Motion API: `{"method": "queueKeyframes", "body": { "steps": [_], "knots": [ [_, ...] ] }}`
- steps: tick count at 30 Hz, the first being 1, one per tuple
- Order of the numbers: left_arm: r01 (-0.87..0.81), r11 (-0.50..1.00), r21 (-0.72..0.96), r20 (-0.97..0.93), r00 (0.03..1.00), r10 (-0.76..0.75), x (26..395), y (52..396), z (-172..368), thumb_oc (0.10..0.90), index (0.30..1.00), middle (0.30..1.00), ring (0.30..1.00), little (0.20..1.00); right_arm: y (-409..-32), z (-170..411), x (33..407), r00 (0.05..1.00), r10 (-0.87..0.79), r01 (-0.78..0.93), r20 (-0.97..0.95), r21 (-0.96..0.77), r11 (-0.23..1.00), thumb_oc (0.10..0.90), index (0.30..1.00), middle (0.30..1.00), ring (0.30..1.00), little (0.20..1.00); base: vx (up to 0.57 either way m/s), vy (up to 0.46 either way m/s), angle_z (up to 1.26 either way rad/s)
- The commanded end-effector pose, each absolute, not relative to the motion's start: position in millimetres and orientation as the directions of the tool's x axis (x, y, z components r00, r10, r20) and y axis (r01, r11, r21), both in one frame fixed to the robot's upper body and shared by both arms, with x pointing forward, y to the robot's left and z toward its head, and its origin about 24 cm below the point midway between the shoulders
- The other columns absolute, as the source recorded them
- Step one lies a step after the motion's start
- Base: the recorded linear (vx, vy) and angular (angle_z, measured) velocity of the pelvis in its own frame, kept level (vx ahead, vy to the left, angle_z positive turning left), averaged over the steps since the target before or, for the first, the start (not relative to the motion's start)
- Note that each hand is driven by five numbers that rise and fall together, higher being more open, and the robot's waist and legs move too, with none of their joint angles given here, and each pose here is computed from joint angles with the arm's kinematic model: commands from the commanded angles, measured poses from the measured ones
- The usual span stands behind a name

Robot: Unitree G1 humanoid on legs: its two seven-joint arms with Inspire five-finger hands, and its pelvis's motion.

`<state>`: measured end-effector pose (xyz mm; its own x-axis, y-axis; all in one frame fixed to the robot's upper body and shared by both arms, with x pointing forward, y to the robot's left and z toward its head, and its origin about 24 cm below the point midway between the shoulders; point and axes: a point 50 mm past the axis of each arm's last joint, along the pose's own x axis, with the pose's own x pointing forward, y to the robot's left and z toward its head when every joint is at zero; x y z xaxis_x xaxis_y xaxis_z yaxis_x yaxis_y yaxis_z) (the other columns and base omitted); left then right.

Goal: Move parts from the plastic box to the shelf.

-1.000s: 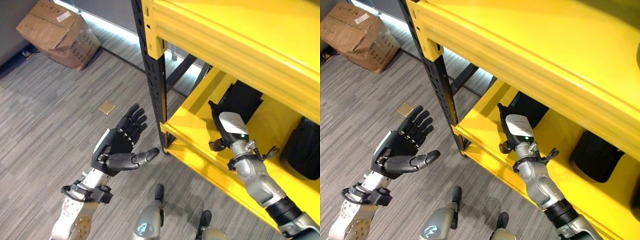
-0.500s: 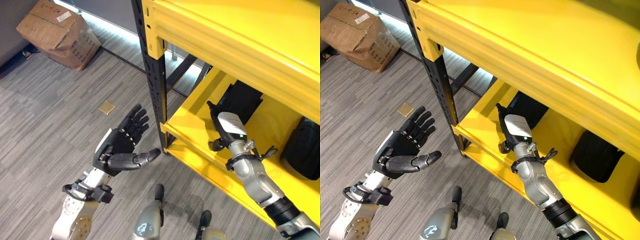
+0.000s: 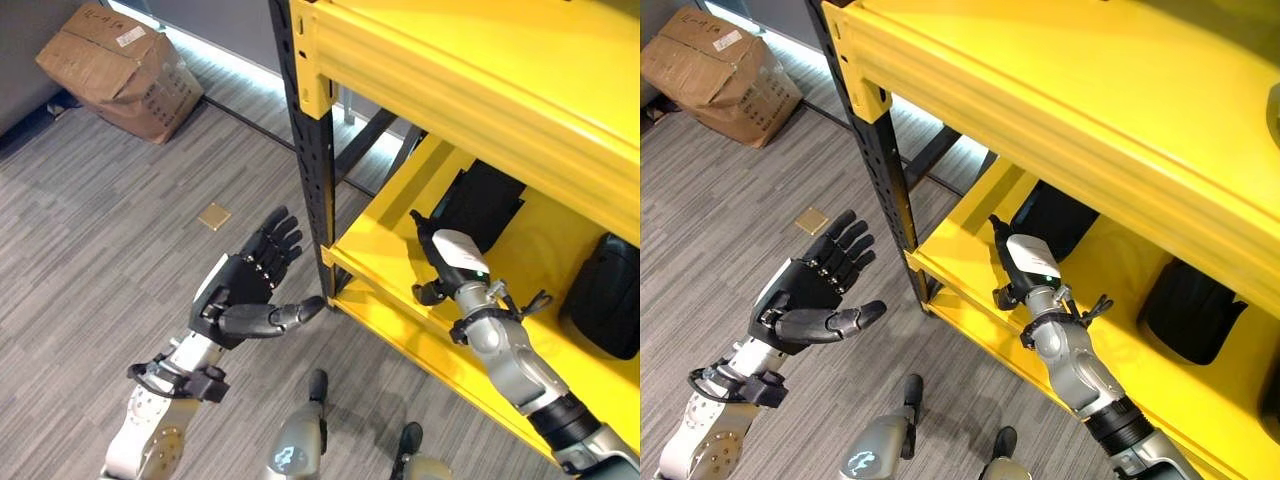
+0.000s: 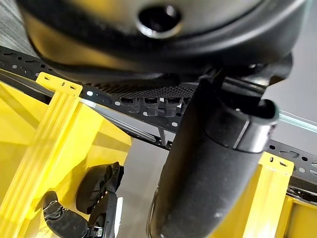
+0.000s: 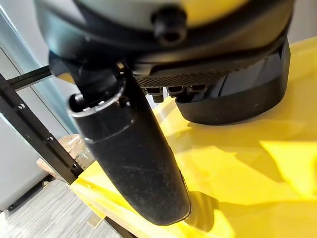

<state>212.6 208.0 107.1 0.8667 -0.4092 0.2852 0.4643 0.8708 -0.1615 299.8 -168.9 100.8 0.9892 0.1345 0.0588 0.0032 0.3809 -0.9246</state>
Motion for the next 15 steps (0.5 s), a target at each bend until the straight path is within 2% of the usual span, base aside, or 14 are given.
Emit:
{"method": "queueKeyframes", "body": {
  "steps": [1, 15],
  "knots": [
    [0.541, 0.837, -0.077, 0.454, 0.767, -0.454, 209.3, 197.5, 137.8, 0.9, 1.0, 1.0, 1.0, 1.0, -145.6, 139.5, 305.2, 0.947, 0.233, 0.099, 0.22, -0.892, 0.44, 0.9, 1.0, 1.0, 1.0, 1.0, 0.0, 0.0, 0.0],
    [0.516, 0.853, -0.074, 0.446, 0.782, -0.434, 209.2, 197.9, 138.0, 0.9, 1.0, 1.0, 1.0, 1.0, -136.1, 155.3, 291.3, 0.913, 0.318, 0.074, 0.255, -0.871, 0.486, 0.9, 1.0, 1.0, 1.0, 1.0, 0.0, 0.0, 0.0]
  ]
}}
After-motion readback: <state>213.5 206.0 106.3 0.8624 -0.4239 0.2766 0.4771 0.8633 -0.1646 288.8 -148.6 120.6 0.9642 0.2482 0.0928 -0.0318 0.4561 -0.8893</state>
